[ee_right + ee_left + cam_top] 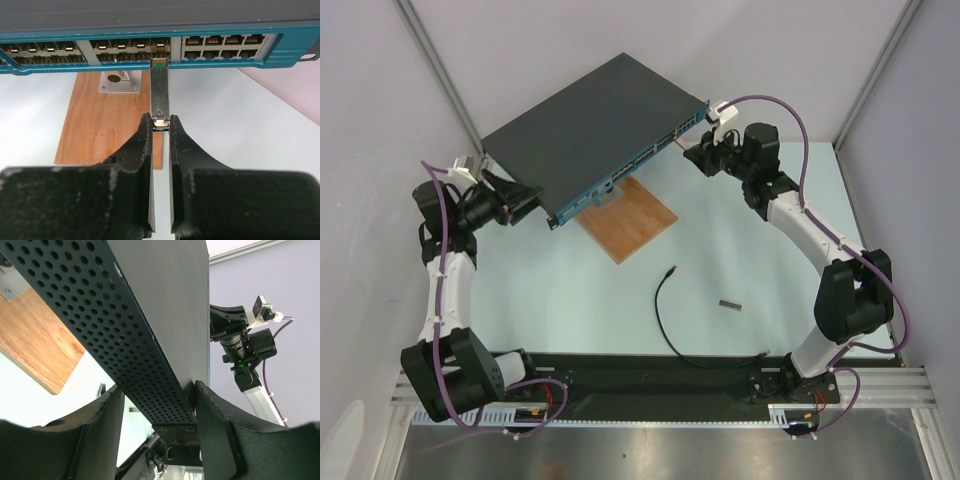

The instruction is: Insert the plug into the switch port

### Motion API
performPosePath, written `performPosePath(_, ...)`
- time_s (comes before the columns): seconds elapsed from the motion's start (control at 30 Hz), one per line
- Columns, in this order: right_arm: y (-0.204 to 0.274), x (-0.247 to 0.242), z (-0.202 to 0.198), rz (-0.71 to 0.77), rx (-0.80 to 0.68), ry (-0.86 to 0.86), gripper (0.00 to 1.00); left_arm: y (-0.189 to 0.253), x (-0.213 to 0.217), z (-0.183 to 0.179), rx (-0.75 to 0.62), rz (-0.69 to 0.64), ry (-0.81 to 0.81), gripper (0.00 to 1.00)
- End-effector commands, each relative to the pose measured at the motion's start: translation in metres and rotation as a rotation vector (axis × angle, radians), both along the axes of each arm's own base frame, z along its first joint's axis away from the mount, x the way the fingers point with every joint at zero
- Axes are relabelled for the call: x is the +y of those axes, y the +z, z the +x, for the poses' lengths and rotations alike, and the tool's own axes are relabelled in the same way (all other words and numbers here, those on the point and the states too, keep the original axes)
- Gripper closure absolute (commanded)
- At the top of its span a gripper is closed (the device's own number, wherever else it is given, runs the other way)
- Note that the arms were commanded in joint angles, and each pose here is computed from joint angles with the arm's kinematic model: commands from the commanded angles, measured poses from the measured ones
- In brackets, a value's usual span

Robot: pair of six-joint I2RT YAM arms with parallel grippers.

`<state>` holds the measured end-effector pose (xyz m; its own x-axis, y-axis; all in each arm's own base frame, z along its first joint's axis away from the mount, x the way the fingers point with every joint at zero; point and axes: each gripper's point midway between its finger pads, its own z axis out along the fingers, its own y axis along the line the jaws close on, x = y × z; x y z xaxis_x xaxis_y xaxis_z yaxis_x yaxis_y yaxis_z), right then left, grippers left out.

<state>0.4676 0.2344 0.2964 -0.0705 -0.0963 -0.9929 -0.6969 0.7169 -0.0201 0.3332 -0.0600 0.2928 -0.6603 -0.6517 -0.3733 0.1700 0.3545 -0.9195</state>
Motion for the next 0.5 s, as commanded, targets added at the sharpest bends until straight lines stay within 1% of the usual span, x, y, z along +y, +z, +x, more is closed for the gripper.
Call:
performPosePath(0.0, 0.0265, -0.0040, -0.0046, 0.022, -0.071, -0.003, 1.00, -0.0020, -0.0170, -0.0026, -0.066, 0.051, -0.102, 1.00)
performPosePath(0.47, 0.0311, -0.0023, -0.0018, 0.026, -0.083, 0.001, 1.00, -0.0015, -0.0173, -0.0023, -0.067, 0.051, -0.102, 1.00)
